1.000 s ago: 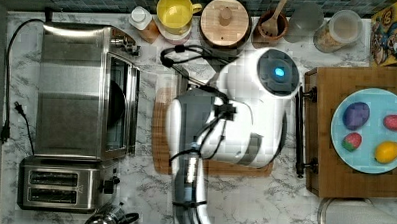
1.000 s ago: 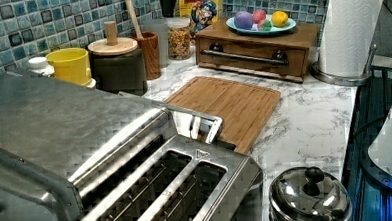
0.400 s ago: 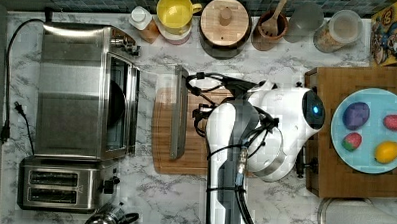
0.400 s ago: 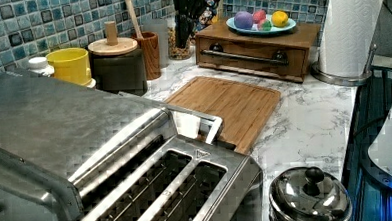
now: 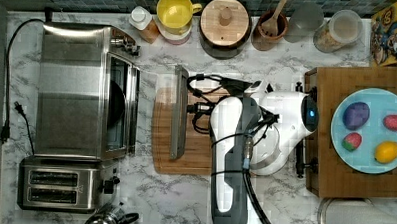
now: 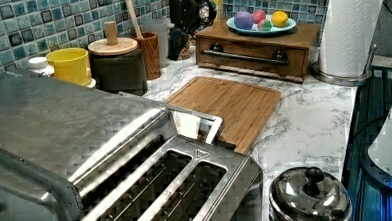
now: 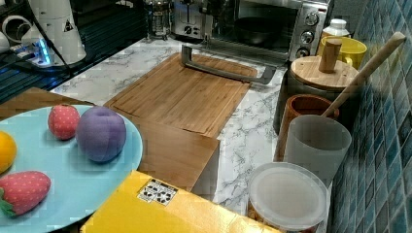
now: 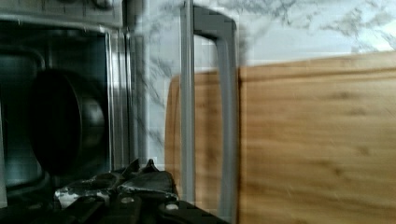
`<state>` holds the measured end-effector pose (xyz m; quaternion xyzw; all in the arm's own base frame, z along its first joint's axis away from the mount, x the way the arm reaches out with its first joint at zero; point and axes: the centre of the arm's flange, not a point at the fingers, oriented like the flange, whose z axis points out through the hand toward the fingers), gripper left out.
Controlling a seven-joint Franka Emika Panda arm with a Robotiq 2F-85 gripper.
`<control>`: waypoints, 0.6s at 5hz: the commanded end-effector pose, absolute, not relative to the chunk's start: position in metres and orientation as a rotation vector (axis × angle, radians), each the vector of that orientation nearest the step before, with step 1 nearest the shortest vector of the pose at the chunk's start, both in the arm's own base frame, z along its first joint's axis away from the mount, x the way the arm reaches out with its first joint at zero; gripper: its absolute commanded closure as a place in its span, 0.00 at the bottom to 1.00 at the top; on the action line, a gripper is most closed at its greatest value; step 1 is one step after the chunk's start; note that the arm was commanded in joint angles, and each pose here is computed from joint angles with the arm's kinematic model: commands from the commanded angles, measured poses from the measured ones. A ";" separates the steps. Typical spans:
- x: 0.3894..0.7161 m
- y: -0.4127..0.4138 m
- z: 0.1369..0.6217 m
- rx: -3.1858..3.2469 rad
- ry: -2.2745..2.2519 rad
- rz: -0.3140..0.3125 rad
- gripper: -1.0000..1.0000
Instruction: Close the oven.
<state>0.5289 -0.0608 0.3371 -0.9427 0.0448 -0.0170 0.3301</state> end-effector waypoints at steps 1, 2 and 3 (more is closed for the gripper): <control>0.559 -0.069 0.294 -2.481 0.024 -0.042 1.00; 0.561 -0.054 0.299 -2.425 -0.075 -0.051 1.00; 0.561 -0.031 0.294 -2.415 -0.161 -0.034 1.00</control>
